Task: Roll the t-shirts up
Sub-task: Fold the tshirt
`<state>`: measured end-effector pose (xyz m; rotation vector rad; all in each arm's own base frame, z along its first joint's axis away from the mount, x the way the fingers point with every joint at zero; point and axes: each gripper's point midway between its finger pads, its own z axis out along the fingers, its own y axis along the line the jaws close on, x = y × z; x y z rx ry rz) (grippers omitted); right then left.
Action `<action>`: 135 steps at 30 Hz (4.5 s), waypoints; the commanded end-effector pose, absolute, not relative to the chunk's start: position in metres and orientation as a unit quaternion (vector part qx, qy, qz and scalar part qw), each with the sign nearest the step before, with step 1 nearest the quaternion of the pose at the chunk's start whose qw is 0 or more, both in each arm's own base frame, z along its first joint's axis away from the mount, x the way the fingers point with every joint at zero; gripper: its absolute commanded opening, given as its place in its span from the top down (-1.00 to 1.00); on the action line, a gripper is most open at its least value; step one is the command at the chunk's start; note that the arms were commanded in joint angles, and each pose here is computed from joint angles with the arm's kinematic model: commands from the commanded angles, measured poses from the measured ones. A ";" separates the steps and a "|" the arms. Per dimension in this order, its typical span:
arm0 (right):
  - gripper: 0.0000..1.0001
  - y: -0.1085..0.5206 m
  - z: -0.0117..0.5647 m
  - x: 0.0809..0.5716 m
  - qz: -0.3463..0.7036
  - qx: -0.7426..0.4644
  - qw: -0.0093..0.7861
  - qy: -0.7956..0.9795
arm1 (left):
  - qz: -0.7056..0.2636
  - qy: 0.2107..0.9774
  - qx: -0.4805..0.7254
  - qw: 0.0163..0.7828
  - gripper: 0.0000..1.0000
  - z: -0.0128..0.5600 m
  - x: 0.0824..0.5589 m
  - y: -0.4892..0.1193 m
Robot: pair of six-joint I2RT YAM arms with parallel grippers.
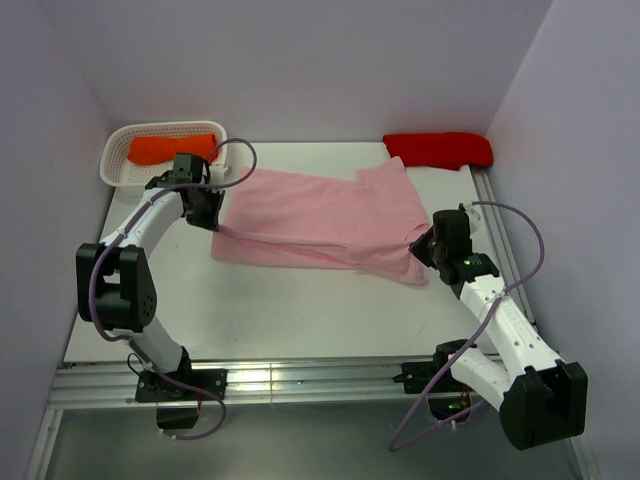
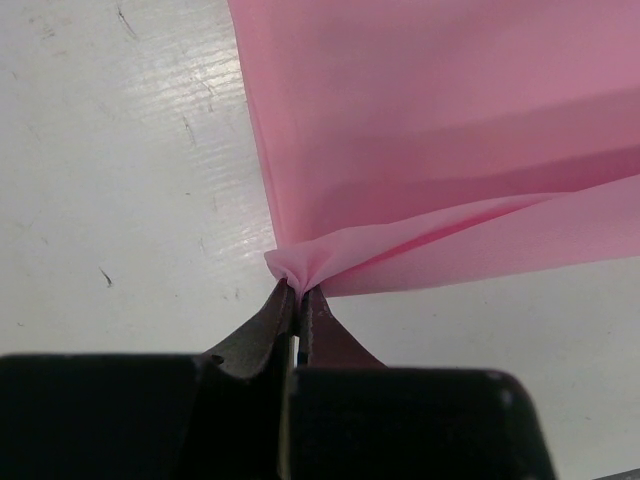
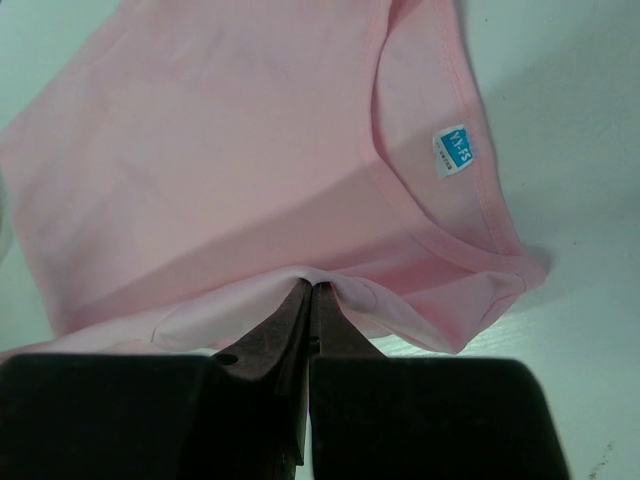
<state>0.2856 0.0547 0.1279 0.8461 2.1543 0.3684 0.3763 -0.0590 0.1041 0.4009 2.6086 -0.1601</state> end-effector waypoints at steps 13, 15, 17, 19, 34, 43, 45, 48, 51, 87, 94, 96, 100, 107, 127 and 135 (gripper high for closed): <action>1.00 0.048 0.119 0.324 0.113 0.325 0.380 0.858 | -0.052 0.961 0.136 0.235 0.99 0.085 0.410 -0.066; 1.00 0.046 0.116 0.328 0.109 0.324 0.379 0.860 | -0.052 0.962 0.134 0.234 0.99 0.080 0.415 -0.066; 1.00 0.046 0.115 0.333 0.106 0.322 0.379 0.861 | -0.053 0.962 0.133 0.231 0.99 0.076 0.417 -0.067; 1.00 0.045 0.114 0.339 0.103 0.322 0.376 0.863 | -0.053 0.962 0.130 0.233 0.99 0.076 0.420 -0.068; 1.00 0.042 0.099 0.357 0.083 0.319 0.360 0.873 | -0.031 0.955 0.110 0.275 0.04 0.086 0.444 -0.063; 1.00 0.037 0.101 0.371 0.083 0.321 0.353 0.875 | -0.047 0.949 0.128 0.285 -0.46 0.106 0.423 -0.062; 1.00 0.035 0.097 0.372 0.080 0.324 0.348 0.876 | -0.061 0.946 0.143 0.286 -0.44 0.111 0.413 -0.065; 1.00 0.031 0.093 0.374 0.081 0.329 0.343 0.876 | -0.070 0.946 0.156 0.275 -0.35 0.104 0.396 -0.066; 1.00 0.027 0.092 0.378 0.078 0.330 0.342 0.877 | -0.080 0.949 0.167 0.256 -0.29 0.088 0.376 -0.068; 0.11 0.051 0.037 0.317 0.080 0.316 0.287 0.901 | -0.051 0.956 0.165 0.236 -0.17 0.054 0.360 -0.054; 0.18 0.047 0.033 0.324 0.070 0.320 0.290 0.899 | -0.053 0.956 0.165 0.237 -0.17 0.054 0.359 -0.055; 0.43 0.048 0.034 0.327 0.070 0.320 0.289 0.899 | -0.052 0.956 0.165 0.236 -0.16 0.054 0.359 -0.054; 0.82 0.049 0.042 0.335 0.072 0.318 0.295 0.898 | -0.052 0.957 0.164 0.235 -0.16 0.054 0.359 -0.054; 0.96 0.051 0.086 0.381 0.074 0.304 0.323 0.893 | -0.050 0.956 0.168 0.234 -0.16 0.055 0.357 -0.053; -0.05 0.044 0.074 0.458 0.060 0.304 0.296 0.903 | -0.045 0.950 0.198 0.236 -0.50 0.060 0.348 -0.051; -0.17 0.031 0.110 0.388 0.061 0.325 0.327 0.885 | -0.090 0.944 0.180 0.260 -0.58 0.091 0.348 -0.048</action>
